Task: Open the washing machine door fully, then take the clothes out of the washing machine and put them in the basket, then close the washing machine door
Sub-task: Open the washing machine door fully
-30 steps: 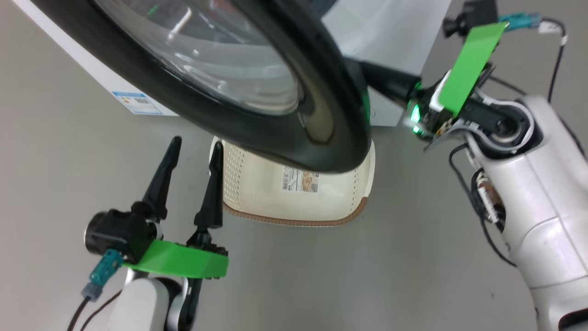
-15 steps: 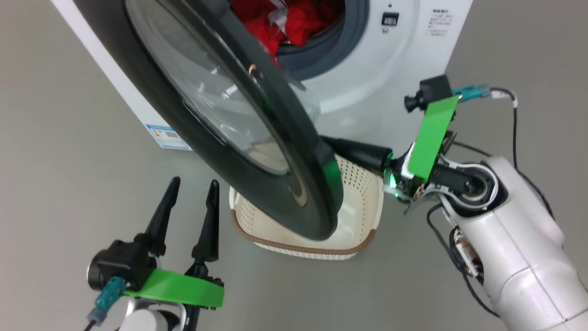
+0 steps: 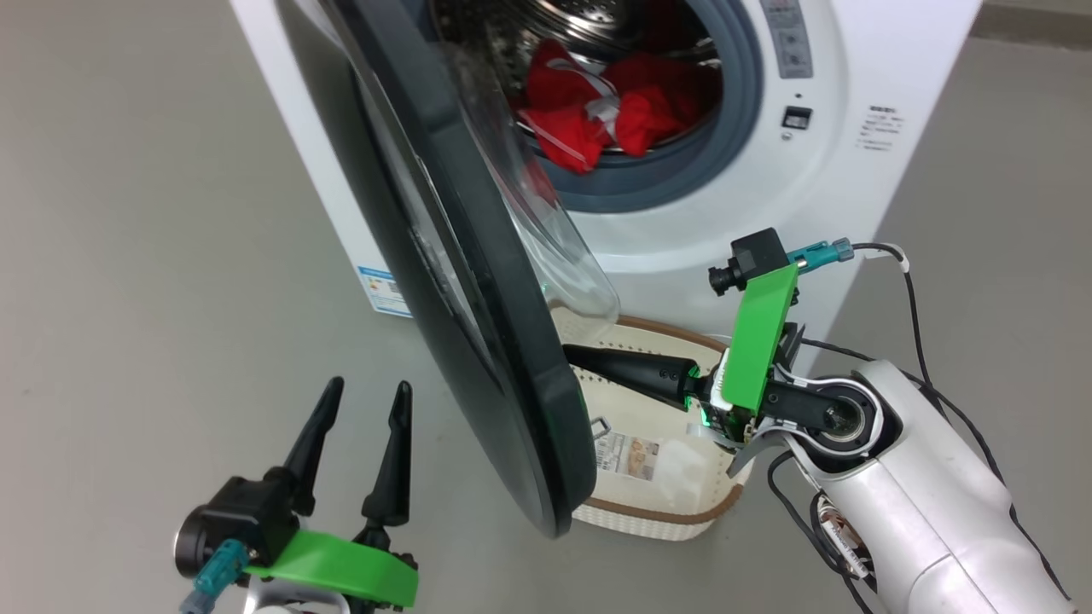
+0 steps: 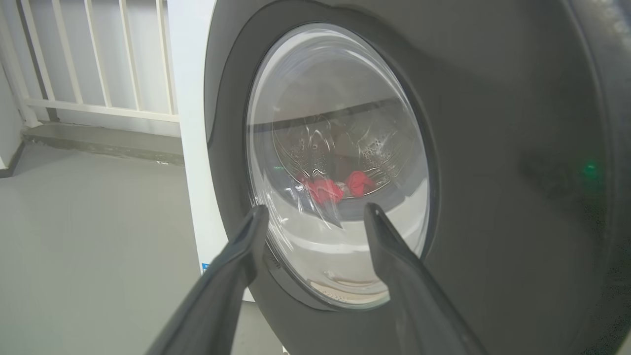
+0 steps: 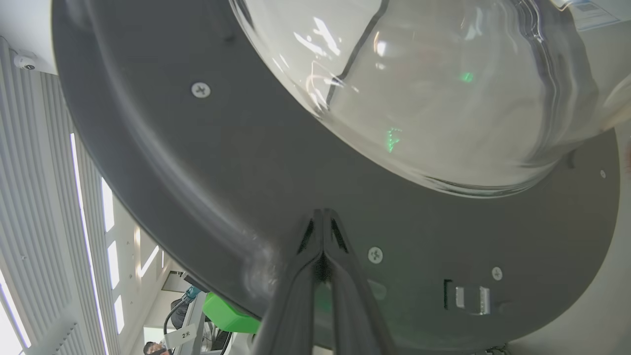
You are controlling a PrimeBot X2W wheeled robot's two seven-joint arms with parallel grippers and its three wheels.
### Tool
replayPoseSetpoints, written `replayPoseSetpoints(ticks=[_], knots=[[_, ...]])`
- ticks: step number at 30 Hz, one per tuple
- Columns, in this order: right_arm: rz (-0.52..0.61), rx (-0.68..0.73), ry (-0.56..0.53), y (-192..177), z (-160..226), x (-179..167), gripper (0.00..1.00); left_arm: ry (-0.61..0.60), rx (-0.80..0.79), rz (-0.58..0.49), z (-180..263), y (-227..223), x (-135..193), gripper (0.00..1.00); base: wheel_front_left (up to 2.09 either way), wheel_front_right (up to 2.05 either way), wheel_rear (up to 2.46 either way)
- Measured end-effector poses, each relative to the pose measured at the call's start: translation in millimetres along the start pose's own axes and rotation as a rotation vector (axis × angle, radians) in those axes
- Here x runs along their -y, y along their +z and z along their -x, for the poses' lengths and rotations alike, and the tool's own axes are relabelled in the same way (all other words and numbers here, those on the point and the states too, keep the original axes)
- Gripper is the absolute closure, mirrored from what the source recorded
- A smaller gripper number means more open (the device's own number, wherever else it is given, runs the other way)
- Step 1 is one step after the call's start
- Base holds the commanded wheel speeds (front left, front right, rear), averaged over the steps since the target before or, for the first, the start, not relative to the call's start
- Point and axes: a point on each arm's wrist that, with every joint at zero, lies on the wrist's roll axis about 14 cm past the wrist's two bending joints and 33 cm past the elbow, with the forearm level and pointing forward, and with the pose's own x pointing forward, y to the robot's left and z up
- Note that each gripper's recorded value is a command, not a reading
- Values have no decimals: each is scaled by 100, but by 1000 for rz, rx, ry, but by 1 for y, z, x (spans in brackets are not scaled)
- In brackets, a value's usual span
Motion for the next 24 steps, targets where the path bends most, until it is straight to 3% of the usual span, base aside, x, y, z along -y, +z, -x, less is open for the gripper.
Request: replayPoseSetpoints(ticks=[24], knots=[[28, -244, 19, -72, -63, -14, 100, 193, 39, -16, 52, 19, -62, 0, 0, 0, 0]])
